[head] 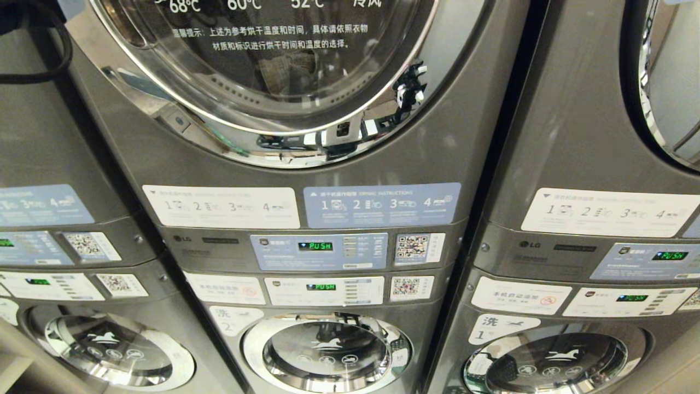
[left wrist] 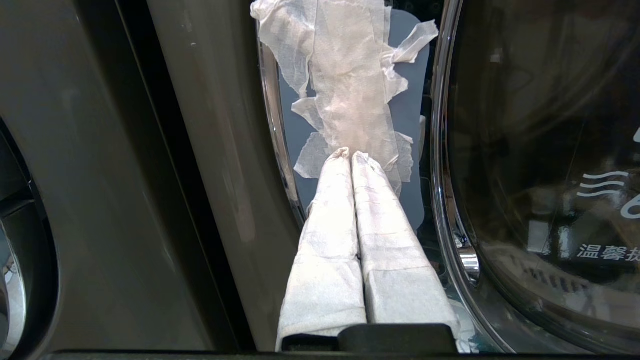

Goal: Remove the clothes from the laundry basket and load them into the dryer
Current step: Close the dryer

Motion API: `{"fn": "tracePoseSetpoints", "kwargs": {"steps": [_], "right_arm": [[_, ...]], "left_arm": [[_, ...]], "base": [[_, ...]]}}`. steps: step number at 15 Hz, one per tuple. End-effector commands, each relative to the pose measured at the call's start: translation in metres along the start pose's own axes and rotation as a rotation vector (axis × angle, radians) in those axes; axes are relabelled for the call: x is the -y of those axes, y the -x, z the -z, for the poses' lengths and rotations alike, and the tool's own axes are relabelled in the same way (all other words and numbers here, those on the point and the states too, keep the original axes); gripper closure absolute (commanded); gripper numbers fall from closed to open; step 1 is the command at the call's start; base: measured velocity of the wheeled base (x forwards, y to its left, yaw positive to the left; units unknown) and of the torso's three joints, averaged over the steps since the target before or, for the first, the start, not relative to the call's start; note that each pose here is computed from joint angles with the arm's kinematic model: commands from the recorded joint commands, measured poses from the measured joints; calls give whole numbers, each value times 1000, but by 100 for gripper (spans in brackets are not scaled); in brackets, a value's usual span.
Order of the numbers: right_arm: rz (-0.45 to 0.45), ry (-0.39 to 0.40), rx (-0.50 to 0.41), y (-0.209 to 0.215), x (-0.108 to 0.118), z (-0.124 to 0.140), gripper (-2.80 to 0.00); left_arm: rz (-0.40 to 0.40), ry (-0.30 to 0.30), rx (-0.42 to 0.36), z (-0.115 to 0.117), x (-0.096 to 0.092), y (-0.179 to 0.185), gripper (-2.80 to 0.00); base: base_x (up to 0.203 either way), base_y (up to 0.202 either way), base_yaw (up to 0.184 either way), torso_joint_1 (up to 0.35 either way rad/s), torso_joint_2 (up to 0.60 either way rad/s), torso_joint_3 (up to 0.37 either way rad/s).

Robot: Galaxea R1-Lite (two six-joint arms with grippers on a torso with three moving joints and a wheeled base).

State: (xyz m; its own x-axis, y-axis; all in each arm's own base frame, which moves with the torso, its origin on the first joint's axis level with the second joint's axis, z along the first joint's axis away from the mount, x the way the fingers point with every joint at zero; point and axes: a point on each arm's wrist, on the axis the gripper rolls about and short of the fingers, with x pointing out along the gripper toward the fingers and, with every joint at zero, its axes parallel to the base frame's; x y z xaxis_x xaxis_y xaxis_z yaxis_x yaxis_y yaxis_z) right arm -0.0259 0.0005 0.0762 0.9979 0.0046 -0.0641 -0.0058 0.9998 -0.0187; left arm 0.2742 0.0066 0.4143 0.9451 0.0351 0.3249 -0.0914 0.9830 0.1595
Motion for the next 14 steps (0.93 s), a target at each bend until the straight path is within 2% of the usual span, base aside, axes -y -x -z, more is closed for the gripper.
{"fn": "tracePoseSetpoints", "kwargs": {"steps": [1, 4, 6, 14], "right_arm": [[0, 0, 1, 0, 0, 0, 0], [0, -1, 3, 0, 0, 0, 0], [2, -8, 3, 0, 0, 0, 0], [11, -15, 7, 0, 0, 0, 0]], "left_arm": [[2, -2, -16, 9, 2, -8, 0], [-4, -4, 14, 16, 3, -18, 0], [-2, -5, 6, 20, 4, -22, 0], [-1, -2, 28, 21, 4, -36, 0]], "base": [[0, 0, 0, 0, 0, 0], [0, 0, 0, 0, 0, 0], [0, 0, 0, 0, 0, 0], [0, 0, 0, 0, 0, 0]]}}
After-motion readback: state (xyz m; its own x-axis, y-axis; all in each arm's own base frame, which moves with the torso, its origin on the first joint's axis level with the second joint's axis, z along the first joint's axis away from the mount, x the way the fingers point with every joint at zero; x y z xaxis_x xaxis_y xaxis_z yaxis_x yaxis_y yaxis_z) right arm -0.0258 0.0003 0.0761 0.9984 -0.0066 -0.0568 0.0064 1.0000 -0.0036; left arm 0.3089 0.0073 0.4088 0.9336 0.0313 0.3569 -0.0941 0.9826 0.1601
